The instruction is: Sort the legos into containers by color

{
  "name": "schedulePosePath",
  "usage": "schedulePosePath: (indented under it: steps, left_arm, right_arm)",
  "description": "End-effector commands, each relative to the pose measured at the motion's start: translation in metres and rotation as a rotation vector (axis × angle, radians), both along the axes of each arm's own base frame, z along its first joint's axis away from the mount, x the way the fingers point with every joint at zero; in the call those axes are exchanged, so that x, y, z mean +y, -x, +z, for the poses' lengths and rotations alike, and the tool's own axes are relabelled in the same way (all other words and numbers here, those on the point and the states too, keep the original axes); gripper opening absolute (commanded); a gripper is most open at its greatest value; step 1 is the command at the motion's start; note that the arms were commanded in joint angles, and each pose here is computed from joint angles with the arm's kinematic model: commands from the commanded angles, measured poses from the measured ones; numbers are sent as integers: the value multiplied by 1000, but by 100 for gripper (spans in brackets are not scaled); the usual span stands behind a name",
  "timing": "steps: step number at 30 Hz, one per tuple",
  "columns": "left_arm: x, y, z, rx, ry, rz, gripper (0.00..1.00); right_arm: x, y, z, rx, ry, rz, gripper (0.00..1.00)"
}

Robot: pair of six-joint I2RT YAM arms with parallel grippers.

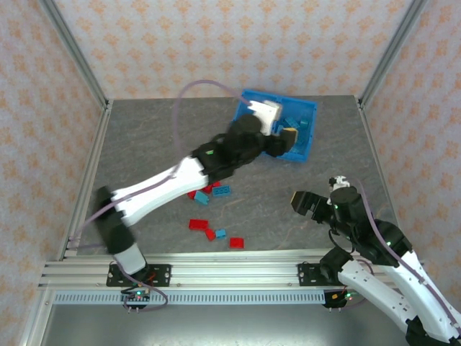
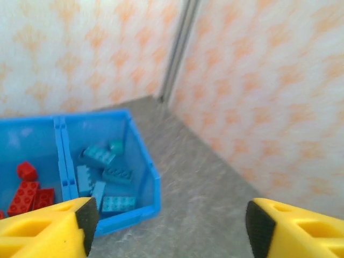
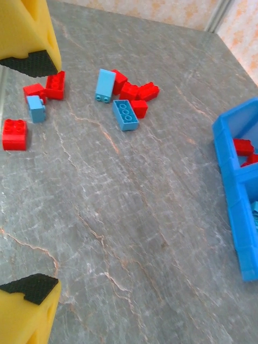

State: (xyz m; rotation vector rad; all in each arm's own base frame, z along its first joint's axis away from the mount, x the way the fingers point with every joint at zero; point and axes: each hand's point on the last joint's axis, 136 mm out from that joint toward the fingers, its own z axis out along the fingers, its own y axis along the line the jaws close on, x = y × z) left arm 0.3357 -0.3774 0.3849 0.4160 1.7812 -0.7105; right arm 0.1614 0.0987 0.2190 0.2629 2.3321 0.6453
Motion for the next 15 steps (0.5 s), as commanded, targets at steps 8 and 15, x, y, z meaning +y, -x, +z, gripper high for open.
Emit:
schedulePosePath:
  steps: [8,15]
  left_arm:
    - [109,171,-73,-188,-535,-497,100]
    - [183,237,-140,-252,-673,-654,99]
  right_arm:
    - [83,4,-63,254,-5,288,90]
    - [139,28,-109,345,119,318,90]
